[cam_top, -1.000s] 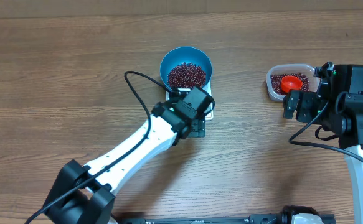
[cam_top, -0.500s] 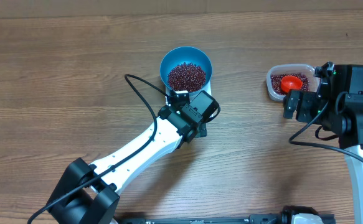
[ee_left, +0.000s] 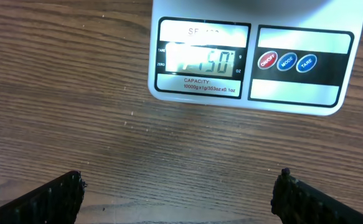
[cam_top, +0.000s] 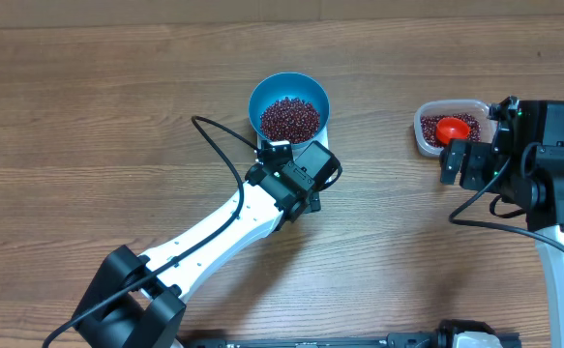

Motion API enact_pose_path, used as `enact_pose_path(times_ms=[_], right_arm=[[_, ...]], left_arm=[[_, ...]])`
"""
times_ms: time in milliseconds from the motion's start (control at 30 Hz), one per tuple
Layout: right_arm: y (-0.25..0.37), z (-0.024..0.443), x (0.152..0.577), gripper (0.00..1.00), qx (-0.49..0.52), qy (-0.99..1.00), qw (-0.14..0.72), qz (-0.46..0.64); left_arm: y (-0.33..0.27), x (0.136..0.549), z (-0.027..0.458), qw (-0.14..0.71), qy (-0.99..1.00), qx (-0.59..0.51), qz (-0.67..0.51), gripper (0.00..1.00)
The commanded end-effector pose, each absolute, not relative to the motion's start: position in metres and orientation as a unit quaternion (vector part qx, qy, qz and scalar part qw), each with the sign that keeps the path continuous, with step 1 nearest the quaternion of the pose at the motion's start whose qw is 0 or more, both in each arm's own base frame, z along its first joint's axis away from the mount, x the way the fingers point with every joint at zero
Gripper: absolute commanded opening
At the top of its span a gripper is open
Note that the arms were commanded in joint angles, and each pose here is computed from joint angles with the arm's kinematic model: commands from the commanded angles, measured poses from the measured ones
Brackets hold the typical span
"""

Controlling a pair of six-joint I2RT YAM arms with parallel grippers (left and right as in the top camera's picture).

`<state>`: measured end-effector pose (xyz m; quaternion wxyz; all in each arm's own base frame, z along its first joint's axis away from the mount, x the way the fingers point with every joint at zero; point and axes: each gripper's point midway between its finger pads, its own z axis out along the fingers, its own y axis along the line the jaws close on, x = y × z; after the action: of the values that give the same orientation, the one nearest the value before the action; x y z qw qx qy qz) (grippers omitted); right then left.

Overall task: Scoop item into bowl and weigh 150g on scale
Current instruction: 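Move the left gripper over the scale to view its display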

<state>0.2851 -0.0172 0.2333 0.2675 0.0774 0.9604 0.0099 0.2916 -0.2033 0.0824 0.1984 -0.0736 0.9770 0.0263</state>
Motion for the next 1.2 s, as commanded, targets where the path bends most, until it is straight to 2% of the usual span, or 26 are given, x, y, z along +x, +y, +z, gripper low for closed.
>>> enact_pose_path(times_ms=[0,1167], right_arm=[[-0.0184,0.2410,0.2885,1.00,0.081,0.957,0.279,0.008],[-0.0184,0.2411,0.2885,1.00,0.081,0.957,0.280,0.008]], left_arm=[[-0.2005,0.2927,0.0802,0.201,0.975,-0.085,0.034,0.99],[-0.2022,0.2911,0.0718,0.199,0.975,-0.096,0.024,0.99]])
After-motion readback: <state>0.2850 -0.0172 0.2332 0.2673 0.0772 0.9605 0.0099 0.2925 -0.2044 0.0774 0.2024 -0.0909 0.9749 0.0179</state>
